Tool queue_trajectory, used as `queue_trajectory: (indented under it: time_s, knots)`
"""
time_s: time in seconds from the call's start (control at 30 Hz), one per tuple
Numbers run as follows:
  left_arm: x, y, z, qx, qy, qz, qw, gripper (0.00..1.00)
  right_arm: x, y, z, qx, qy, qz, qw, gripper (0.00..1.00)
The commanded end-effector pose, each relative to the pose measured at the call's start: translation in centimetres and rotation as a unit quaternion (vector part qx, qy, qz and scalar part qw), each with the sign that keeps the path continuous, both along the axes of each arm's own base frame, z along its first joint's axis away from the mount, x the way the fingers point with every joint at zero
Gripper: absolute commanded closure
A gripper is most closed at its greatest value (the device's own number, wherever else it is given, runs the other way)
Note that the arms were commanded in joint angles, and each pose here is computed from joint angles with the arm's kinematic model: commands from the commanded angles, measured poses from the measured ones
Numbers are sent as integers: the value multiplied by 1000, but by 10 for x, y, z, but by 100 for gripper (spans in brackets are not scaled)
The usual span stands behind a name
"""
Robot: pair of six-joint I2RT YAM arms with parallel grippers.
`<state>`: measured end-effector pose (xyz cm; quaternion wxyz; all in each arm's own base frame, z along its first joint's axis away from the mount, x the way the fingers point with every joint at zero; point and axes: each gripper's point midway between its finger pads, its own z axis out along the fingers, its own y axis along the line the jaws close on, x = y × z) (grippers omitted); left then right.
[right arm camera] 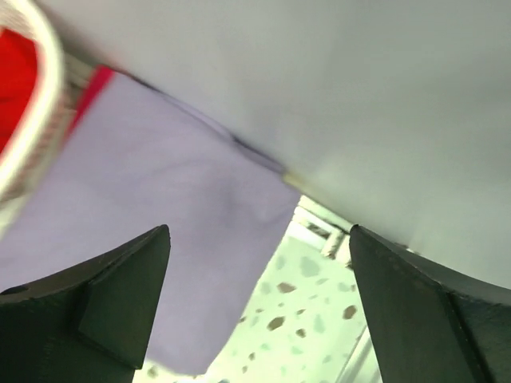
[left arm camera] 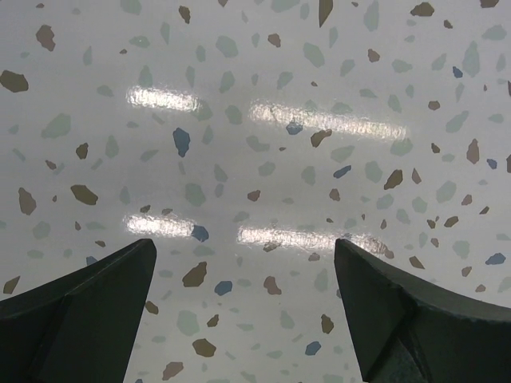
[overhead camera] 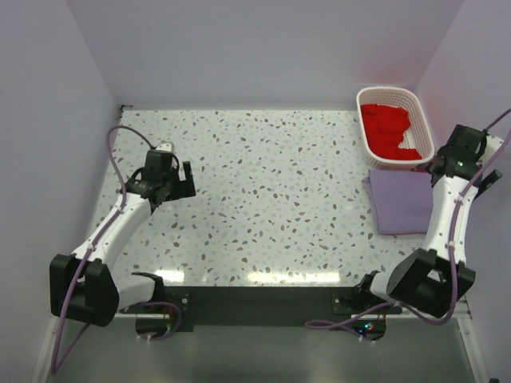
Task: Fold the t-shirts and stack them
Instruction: Reset both grippers
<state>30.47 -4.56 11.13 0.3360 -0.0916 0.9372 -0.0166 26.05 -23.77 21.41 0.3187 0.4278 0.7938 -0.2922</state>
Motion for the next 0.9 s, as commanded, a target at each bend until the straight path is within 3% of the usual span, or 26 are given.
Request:
queue_trajectory:
  time_s: [0.0, 0.23, 0.4, 0.63, 0.87]
  knots:
    - [14, -2, 33, -23, -63, 8, 998, 0, 10, 50, 63, 7, -130, 38, 991, 1]
    - [-1, 1, 90, -49, -130, 30, 990, 0, -33, 120, 133, -48, -238, 128, 962, 1]
    - [-31, 18, 129, -43, -183, 58, 980, 0, -60, 159, 124, -26, -268, 206, 941, 1]
    - [-83, 50, 198, -39, -296, 117, 947, 0, -83, 188, 100, 4, -286, 284, 915, 1]
    - [-102, 69, 201, -49, -351, 172, 919, 0, -85, 200, 83, 2, -296, 328, 897, 1]
